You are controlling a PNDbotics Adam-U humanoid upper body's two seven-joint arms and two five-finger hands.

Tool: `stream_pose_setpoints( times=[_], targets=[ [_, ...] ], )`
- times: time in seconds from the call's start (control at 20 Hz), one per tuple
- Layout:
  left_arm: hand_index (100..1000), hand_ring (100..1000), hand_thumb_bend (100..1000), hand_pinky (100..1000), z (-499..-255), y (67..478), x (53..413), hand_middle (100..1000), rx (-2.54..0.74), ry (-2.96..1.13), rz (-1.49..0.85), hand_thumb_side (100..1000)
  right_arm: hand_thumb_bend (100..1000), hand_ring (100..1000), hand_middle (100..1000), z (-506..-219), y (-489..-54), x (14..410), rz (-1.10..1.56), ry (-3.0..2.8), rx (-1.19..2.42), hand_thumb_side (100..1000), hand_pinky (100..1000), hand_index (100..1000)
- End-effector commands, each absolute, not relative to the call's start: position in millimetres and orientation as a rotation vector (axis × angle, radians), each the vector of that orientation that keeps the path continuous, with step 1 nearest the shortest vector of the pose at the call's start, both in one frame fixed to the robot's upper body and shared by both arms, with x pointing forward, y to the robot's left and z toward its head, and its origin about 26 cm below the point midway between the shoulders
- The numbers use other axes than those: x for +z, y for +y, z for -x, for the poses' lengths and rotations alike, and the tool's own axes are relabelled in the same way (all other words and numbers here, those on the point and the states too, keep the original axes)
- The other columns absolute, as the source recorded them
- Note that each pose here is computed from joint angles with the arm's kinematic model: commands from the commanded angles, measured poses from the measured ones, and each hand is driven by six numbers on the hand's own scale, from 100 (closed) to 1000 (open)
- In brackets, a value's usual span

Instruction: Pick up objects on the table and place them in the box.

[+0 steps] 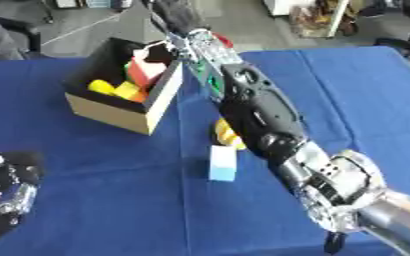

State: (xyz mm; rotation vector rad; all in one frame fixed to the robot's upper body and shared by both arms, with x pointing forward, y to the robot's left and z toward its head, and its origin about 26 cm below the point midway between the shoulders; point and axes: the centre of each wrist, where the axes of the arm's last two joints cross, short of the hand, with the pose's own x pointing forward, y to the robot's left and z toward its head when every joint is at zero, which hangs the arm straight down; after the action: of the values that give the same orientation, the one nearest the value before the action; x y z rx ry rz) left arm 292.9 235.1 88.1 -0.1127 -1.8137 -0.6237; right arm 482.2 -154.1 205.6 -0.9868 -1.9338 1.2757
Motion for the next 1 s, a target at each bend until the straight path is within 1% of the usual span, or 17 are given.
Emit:
stream_pose_setpoints(
  times=[0.05, 0.1, 0.2, 0.35, 0.5, 0.7, 0.8, 1.0],
  targets=[
    [727, 650, 100, 734, -292, 242, 93, 647, -0.630, -1.824, 0.076, 296, 421, 844, 866, -474, -183, 235, 0.908, -1.936, 1.393, 286, 887, 963],
    [727, 649, 100, 734, -292, 243, 93, 648, -0.629, -1.823, 0.073, 296, 399, 838, 848, -471, -192, 235, 0.870, -1.896, 1.460, 279, 887, 961],
    [727, 649, 100, 734, -292, 244, 92, 648, -0.628, -1.821, 0.068, 298, 358, 845, 840, -466, -211, 230, 0.770, -1.787, 1.597, 262, 896, 925],
    [727, 649, 100, 734, -291, 245, 90, 648, -0.627, -1.813, 0.060, 299, 327, 860, 840, -461, -234, 223, 0.635, -1.593, 1.753, 233, 906, 917],
    [727, 649, 100, 735, -291, 246, 90, 648, -0.626, -1.813, 0.056, 297, 301, 874, 849, -459, -247, 214, 0.526, -1.407, 1.861, 207, 915, 920],
    [727, 650, 100, 735, -291, 246, 90, 648, -0.630, -1.812, 0.055, 297, 302, 892, 866, -461, -255, 197, 0.416, -1.194, 1.962, 190, 923, 933],
    [727, 650, 100, 735, -291, 246, 90, 649, -0.631, -1.814, 0.054, 296, 314, 906, 884, -462, -255, 186, 0.403, -1.113, 2.013, 190, 929, 946],
    [727, 650, 100, 735, -291, 246, 91, 649, -0.632, -1.816, 0.054, 296, 312, 912, 891, -463, -256, 164, 0.384, -1.022, 2.072, 173, 932, 955]
  ],
)
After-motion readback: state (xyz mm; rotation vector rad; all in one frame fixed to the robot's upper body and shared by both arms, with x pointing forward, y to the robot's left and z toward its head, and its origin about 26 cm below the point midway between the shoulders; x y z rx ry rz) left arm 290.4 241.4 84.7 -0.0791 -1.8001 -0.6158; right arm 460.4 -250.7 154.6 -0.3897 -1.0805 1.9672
